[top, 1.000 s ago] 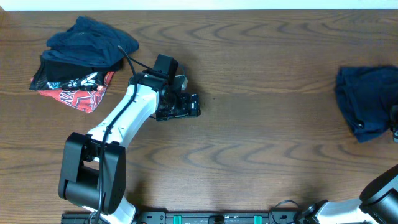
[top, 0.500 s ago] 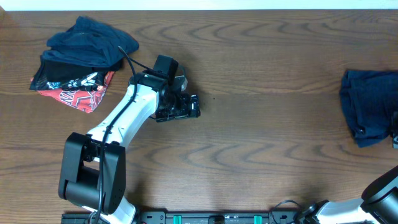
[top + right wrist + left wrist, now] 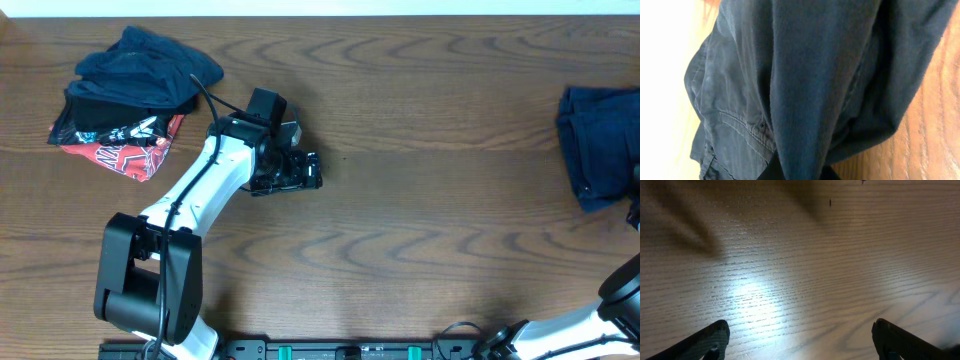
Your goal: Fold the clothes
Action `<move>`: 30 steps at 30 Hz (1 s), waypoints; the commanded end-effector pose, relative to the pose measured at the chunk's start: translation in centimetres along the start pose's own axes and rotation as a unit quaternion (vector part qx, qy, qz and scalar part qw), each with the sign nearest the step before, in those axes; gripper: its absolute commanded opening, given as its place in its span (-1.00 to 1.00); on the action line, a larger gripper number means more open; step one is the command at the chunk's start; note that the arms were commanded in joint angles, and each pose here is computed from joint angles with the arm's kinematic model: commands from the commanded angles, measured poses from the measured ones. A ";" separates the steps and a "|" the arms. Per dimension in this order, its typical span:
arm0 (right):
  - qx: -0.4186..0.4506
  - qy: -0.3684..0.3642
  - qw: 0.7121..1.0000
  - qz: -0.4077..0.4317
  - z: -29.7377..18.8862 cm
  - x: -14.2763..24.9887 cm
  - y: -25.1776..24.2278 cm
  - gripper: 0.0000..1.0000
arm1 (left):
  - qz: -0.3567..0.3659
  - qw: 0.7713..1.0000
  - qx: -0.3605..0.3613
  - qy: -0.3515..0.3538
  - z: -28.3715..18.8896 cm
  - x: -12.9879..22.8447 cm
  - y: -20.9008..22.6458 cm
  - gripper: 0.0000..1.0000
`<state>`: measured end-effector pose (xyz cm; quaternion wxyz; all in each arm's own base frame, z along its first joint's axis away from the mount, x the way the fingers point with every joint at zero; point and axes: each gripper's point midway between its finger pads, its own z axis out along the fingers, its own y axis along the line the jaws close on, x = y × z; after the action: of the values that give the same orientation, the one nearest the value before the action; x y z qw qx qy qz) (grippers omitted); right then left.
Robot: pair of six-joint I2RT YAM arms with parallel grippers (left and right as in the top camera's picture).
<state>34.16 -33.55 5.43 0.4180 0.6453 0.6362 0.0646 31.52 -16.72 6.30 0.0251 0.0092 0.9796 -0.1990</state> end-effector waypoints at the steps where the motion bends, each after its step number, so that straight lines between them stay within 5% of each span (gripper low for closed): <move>1: -0.005 -0.003 1.000 0.004 0.6 0.1 0.0 -0.93 | -0.002 1.000 0.002 0.008 0.3 0.3 0.2 0.85; 4: -0.006 0.000 1.000 0.003 0.9 0.3 -0.1 -0.79 | -0.002 1.000 0.002 0.009 0.3 0.3 0.2 0.86; 7: -0.017 0.019 1.000 0.003 0.8 1.0 0.2 0.06 | -0.002 1.000 0.002 0.009 0.3 0.3 0.2 0.85; 9: -0.031 0.045 0.998 0.007 0.7 1.8 0.4 0.96 | -0.002 1.000 0.002 0.009 0.3 0.3 0.2 0.85; 19: 0.149 0.138 0.978 0.038 -2.9 5.4 -8.1 0.98 | -0.002 1.000 0.002 0.008 0.3 0.3 0.2 0.85; 30: 0.078 0.124 0.983 -0.114 -8.6 4.5 -1.4 0.99 | 0.000 1.000 -0.008 0.000 0.3 -0.1 0.5 0.86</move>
<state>27.34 -26.59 3.84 0.2345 0.6494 0.7202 0.0673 31.60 -16.74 6.31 0.0268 0.0095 0.9795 -0.1992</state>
